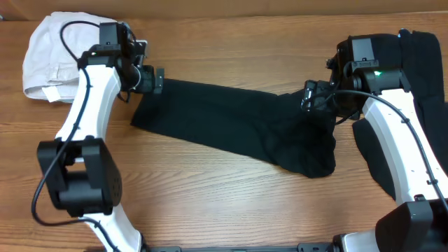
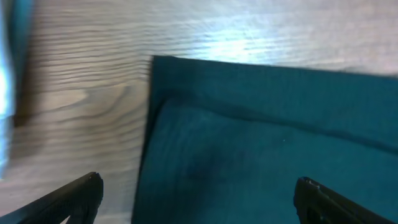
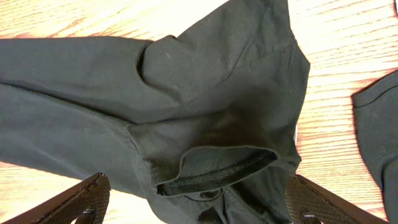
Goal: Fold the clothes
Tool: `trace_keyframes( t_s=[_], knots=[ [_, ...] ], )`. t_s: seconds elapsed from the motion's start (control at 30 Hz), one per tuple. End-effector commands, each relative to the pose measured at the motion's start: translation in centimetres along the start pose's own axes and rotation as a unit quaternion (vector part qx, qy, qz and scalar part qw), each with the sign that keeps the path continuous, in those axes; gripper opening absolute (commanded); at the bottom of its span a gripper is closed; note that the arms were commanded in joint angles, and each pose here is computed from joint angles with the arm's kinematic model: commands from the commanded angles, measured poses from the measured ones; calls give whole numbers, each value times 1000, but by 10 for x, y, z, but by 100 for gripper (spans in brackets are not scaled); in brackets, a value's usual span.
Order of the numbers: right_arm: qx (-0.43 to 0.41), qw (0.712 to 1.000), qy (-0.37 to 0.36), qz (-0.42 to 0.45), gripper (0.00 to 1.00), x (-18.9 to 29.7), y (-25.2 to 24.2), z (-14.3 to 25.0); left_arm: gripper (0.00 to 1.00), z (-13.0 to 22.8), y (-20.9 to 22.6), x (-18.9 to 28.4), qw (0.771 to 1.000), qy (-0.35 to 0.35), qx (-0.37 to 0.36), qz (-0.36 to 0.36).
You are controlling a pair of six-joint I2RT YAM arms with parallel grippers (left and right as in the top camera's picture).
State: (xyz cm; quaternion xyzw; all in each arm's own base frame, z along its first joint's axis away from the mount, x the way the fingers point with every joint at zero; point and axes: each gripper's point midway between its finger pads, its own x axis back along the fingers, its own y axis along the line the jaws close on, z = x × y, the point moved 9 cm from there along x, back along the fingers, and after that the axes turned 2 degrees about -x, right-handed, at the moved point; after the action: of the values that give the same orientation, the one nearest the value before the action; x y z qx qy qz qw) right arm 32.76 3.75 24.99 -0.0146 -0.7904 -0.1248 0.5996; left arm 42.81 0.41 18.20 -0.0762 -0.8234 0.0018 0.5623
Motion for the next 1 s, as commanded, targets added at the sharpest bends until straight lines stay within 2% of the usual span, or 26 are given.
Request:
trace_keyframes(
  t_s=[0.0, 0.2, 0.5, 0.63, 0.97],
  knots=[
    [10, 1000, -5, -3, 94, 6, 2, -1, 100, 4, 5, -29, 998, 22, -30, 42],
    [9, 1000, 9, 2, 95, 6, 0, 3, 100, 13, 12, -64, 996, 54, -21, 61],
    [8, 1000, 13, 5, 95, 6, 0, 5, 100, 23, 37, -77, 995, 69, 5, 65],
    [8, 1000, 11, 4, 96, 6, 0, 4, 100, 24, 28, -83, 991, 69, 8, 112],
    [8, 1000, 12, 4, 96, 6, 0, 4, 94, 30, 7, -106, 989, 96, -17, 111]
  ],
)
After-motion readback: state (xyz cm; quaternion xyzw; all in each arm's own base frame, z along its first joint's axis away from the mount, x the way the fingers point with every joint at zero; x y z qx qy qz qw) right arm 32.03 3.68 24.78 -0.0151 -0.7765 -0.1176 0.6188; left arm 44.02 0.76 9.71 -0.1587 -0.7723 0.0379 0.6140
